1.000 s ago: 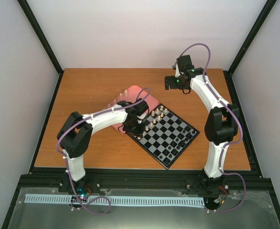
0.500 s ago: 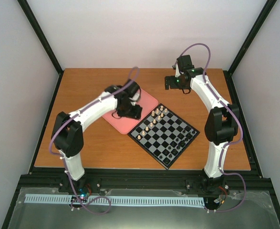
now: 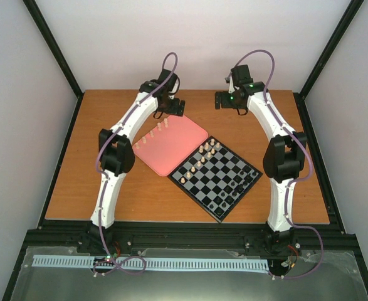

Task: Set up the chess pieces on the board
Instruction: Pick up the chess piece from the storage box.

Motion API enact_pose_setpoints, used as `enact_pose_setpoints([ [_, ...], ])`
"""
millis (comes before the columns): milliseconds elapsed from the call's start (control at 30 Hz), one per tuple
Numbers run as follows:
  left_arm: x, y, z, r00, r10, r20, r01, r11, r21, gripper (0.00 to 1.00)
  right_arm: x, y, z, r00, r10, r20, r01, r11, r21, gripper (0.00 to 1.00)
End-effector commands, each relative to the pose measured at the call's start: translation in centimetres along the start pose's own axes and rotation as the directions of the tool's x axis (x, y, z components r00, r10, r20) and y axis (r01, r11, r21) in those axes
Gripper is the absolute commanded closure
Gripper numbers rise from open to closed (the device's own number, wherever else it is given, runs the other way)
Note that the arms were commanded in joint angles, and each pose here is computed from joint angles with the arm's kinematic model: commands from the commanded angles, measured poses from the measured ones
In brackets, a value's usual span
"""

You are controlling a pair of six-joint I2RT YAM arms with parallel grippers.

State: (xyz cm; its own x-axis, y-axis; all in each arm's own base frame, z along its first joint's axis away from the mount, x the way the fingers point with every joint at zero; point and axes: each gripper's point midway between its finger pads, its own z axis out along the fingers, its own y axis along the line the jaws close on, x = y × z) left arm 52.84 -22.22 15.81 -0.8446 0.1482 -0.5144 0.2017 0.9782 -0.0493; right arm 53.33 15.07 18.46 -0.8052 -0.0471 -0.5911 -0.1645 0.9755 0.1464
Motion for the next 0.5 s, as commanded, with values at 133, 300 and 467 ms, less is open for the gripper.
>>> enact_pose_setpoints([
  [133,-0.9,3.5,3.3,0.999,0.033,0.015,-0.031,0.994,-0.108,0.0,-0.3,-0.4,0.6,1.0,0.01,-0.01,-0.01,1.0,0.002,0.0],
  [300,-1.1,3.8,4.5,0.999,0.04,0.023,-0.037,0.993,-0.112,0.03,0.2,-0.4,1.3,1.0,0.013,-0.027,-0.013,1.0,-0.004,0.0],
  [467,0.1,4.2,6.2,0.999,0.029,-0.02,-0.031,0.995,-0.098,0.17,0.5,-0.5,1.7,0.999,0.013,-0.036,-0.014,1.0,-0.003,0.0],
])
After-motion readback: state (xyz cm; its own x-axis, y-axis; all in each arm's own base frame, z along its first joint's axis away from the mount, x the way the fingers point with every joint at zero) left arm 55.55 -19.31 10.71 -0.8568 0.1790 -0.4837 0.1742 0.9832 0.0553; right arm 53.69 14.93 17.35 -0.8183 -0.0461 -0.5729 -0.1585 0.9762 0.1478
